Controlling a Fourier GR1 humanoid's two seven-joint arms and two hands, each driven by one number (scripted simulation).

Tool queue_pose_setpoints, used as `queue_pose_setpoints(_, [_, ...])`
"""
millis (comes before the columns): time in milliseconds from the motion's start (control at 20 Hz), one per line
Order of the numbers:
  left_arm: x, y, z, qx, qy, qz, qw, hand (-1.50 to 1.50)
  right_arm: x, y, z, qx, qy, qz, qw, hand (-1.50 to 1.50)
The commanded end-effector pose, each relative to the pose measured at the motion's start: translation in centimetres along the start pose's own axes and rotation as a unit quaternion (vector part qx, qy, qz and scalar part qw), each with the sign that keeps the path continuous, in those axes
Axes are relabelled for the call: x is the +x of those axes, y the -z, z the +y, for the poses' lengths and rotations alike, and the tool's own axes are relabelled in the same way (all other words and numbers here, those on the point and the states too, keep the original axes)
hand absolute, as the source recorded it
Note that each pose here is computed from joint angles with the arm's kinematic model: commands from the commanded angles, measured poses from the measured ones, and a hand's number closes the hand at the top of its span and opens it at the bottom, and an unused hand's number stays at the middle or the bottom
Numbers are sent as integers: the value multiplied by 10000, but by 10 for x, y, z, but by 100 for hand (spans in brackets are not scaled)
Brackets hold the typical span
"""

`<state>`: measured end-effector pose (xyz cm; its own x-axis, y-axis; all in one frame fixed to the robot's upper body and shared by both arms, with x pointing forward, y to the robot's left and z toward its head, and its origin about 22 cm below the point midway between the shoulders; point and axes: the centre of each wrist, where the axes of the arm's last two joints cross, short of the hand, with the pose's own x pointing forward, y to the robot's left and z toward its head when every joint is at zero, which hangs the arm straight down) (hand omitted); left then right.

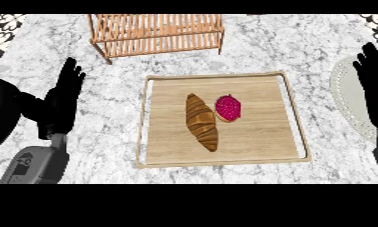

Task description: Pick the cupcake from the tray and place it in the tiered shelf

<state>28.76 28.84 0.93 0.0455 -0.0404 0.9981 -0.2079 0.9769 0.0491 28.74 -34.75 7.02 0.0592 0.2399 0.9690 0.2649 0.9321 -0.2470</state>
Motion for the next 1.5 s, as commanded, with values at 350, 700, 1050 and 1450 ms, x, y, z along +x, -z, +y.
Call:
queue_pose_setpoints(350, [-51, -33, 0, -691, 116, 2002, 9772, 0, 29, 24, -29, 442, -2255, -528, 9718, 150])
queue_pose_setpoints(700, [-50, -32, 11, -708, 198, 2001, 9770, 0, -9, 31, -4, 1853, -683, -844, 9767, -150])
queue_pose_setpoints(1050, [-43, -44, 8, -598, 152, 2029, 9773, 0, 58, 16, -19, 3170, -1236, -761, 9372, -150])
queue_pose_setpoints(1450, [-43, -44, 13, -632, 156, 2053, 9765, 0, 130, -11, 37, 3449, -2128, -332, 9136, -150])
